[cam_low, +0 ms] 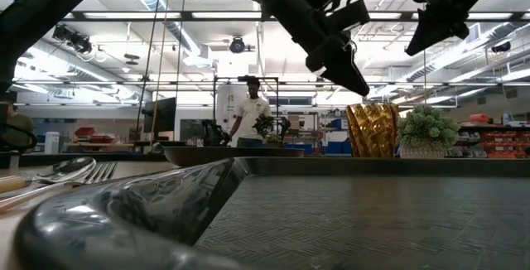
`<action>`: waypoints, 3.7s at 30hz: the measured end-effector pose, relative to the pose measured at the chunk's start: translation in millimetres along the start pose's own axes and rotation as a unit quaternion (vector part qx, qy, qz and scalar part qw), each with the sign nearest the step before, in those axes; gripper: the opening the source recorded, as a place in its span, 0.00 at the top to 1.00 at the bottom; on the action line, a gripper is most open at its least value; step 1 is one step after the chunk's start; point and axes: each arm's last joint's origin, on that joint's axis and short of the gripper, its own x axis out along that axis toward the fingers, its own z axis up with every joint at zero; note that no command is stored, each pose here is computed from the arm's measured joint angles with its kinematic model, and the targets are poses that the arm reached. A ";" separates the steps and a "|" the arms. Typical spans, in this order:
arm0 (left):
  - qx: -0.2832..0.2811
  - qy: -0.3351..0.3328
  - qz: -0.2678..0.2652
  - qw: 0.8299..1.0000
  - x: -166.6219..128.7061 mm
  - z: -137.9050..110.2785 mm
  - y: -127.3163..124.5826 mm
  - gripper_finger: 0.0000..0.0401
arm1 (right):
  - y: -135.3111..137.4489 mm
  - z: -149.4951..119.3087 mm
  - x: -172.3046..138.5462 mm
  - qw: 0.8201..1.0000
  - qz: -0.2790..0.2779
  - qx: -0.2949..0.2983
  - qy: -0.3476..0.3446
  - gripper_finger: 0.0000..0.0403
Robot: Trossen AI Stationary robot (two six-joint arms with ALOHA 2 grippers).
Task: Pick and place plate/cup/fork/spoon on tray
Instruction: Put the brown cup on the black tray
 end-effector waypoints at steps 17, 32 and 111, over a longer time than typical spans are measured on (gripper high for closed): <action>0.018 0.022 -0.005 1.000 14.2 -18.1 8.2 0.57 | 3.1 -10.7 13.9 1.000 0.000 0.003 0.008 0.93; 0.047 0.028 -0.013 0.998 24.0 -22.0 3.3 0.58 | 3.7 -9.8 13.9 1.000 0.006 0.004 0.005 0.93; -0.082 -0.090 -0.113 0.986 30.3 84.8 -124.3 0.95 | 3.0 -2.0 21.2 1.000 0.015 0.012 0.004 0.97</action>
